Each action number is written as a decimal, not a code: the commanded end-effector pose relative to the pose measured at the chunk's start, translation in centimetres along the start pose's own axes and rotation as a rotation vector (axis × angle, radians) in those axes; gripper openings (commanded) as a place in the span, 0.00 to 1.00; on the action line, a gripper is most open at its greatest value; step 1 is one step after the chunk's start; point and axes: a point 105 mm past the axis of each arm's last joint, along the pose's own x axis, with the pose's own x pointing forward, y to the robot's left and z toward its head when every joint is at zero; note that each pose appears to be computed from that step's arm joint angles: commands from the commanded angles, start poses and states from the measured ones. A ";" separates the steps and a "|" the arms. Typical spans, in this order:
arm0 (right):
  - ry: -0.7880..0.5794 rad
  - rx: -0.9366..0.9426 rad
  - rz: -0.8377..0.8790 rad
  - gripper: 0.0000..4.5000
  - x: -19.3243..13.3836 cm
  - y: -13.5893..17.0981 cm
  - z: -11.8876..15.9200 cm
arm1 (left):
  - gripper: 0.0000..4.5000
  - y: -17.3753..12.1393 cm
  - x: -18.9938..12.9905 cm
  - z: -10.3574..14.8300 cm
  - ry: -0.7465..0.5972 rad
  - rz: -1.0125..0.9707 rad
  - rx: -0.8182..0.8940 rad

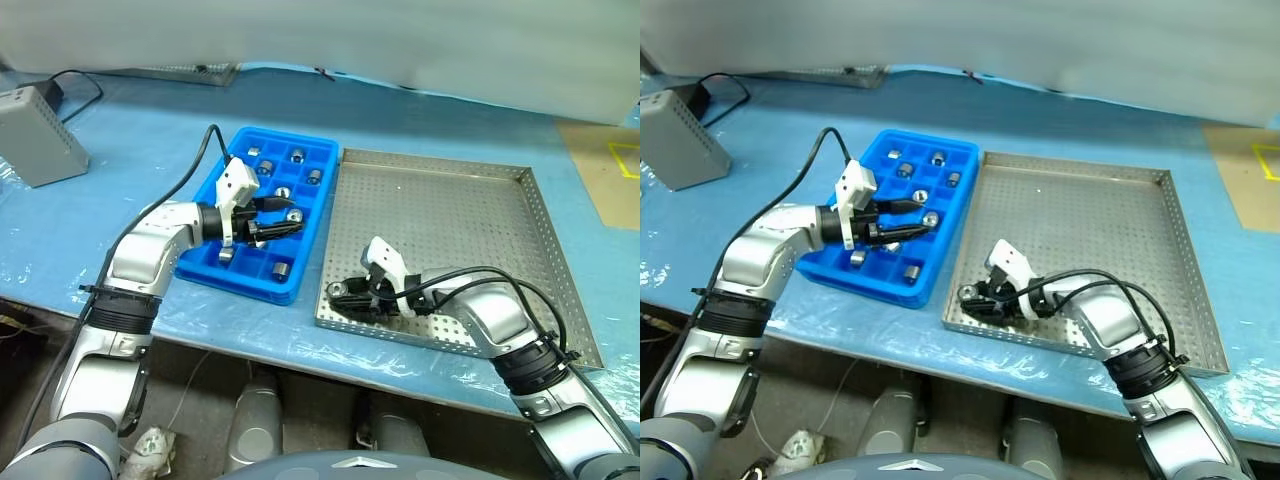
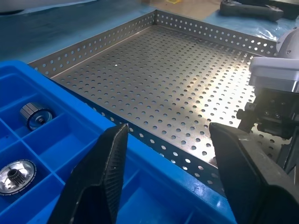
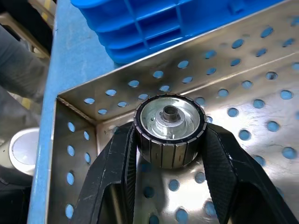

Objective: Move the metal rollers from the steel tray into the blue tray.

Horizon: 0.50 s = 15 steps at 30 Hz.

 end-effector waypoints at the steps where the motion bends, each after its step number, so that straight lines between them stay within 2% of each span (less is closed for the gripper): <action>1: -0.119 -0.013 -0.128 0.36 -3.6 -1.4 2.7 | 0.65 -0.1 0.0 2.7 -0.119 -0.014 -0.016; 2: -0.134 -0.005 -0.157 0.36 -4.4 -1.6 2.8 | 0.65 -0.3 0.1 3.0 -0.142 -0.027 -0.037; 5: -0.149 -0.020 -0.238 0.36 -6.4 -1.3 2.9 | 0.65 -0.2 0.5 2.7 -0.177 -0.056 -0.246; 9: -0.238 -0.078 -0.313 0.36 -7.7 -1.0 6.0 | 0.65 0.6 1.3 0.6 -0.164 -0.017 -0.419; 12: -0.294 -0.151 -0.337 0.36 -7.7 -0.3 8.7 | 0.65 -0.5 2.8 0.3 -0.199 -0.083 -0.562; 15: -0.305 -0.172 -0.325 0.36 -7.4 0.3 9.4 | 0.65 -2.1 4.2 0.7 -0.221 -0.206 -0.720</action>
